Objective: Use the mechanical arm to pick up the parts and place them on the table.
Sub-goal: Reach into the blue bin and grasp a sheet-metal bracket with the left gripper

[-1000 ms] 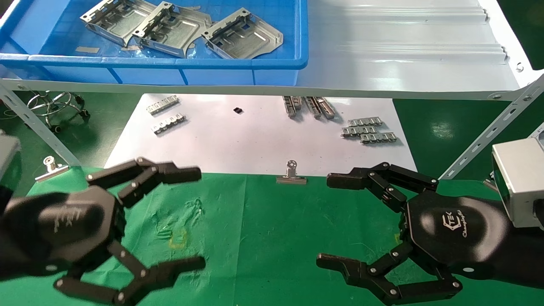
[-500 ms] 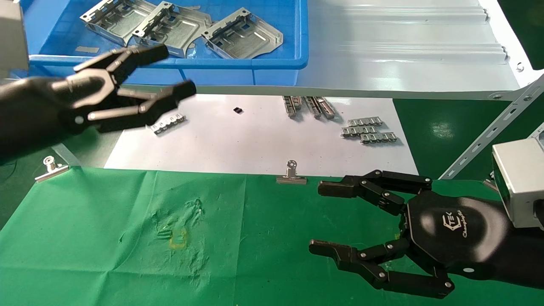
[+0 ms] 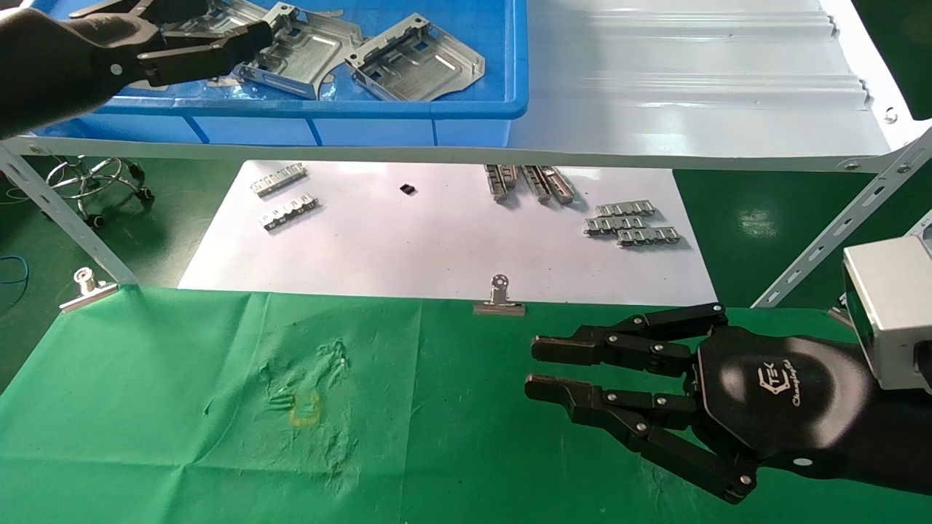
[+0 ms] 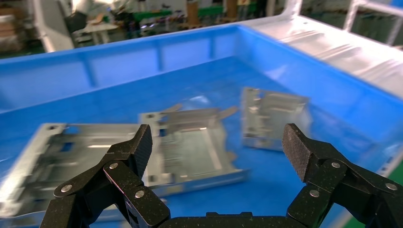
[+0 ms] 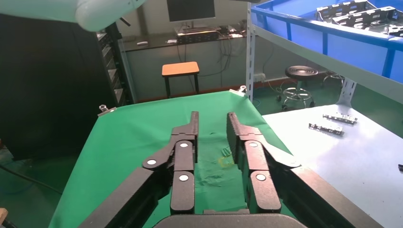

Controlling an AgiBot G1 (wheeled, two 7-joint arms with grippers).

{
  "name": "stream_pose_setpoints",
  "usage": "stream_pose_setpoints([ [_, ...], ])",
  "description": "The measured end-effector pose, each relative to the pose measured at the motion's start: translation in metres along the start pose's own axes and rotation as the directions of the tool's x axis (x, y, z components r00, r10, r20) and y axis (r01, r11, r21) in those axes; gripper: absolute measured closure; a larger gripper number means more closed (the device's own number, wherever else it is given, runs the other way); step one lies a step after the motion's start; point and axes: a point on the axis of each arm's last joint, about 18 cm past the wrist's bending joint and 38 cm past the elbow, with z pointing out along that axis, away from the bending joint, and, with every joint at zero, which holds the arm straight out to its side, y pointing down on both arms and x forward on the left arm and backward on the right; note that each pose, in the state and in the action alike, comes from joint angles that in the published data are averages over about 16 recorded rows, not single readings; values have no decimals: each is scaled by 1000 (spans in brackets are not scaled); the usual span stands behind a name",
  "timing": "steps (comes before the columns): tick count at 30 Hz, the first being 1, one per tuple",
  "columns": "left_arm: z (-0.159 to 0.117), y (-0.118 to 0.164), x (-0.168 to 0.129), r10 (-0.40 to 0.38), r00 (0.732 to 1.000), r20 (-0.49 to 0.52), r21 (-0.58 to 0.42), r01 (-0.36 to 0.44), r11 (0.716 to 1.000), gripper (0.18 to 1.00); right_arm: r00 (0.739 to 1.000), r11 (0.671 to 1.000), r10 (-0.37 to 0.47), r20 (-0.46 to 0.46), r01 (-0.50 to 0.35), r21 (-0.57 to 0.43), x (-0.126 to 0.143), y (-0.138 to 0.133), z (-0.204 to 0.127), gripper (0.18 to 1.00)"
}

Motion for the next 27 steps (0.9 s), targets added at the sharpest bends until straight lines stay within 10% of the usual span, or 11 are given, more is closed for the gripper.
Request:
stream_pose_setpoints([
  [27, 28, -7, -91, 124, 926, 355, -186, -60, 981, 183, 1000, 1000, 0, 0, 0, 0, 0, 0, 0, 987],
])
